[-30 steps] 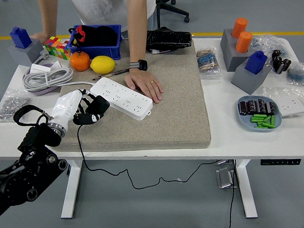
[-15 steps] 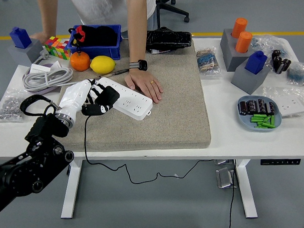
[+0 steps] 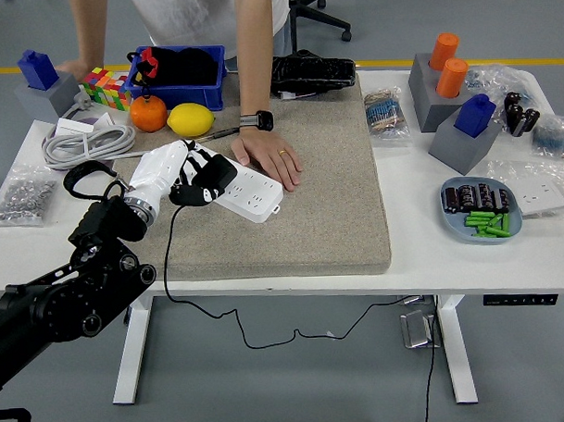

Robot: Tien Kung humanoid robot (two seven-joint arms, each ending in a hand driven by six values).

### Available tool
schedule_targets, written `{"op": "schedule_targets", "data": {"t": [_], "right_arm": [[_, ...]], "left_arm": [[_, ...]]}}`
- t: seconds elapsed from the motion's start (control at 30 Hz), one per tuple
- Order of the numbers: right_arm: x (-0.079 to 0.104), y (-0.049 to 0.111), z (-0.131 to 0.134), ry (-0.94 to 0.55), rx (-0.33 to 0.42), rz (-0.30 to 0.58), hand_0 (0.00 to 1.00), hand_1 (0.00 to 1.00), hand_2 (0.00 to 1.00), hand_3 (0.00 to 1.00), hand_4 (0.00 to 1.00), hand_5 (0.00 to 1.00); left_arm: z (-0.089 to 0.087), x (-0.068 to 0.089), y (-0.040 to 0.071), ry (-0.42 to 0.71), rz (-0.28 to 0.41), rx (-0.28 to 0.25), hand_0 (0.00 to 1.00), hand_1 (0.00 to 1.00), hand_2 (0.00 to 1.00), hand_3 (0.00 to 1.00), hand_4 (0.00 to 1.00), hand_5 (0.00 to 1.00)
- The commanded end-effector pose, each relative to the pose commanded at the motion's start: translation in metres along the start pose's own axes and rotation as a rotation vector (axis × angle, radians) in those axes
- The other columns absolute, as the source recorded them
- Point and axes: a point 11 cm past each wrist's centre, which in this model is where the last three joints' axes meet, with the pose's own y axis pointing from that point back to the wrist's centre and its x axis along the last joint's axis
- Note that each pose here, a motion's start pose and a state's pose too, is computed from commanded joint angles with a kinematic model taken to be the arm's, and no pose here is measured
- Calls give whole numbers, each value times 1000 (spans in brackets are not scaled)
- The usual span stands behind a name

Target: Press the white button,pick up the black plug,place it near the board,insert it into the board

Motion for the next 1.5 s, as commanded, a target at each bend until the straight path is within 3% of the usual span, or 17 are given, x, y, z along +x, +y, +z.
{"op": "schedule_targets", "data": {"t": [0.5,1.0,1.5], "right_arm": [[1,0,0,11,2,0,669,599,576,562,617,286],[1,0,0,9,4,1,668,598,575,562,616,282],[0,0,-1,6,7,0,666,597,575,562,615,279]], "left_arm": [[-9,-4,-7,-36,-6,40,314,291,279,539,631,2],[-19,-6,-7,-60,-4,70,296,285,278,539,638,2],[-19,-5,-8,-77,9,83,283,280,276,539,642,2]]}}
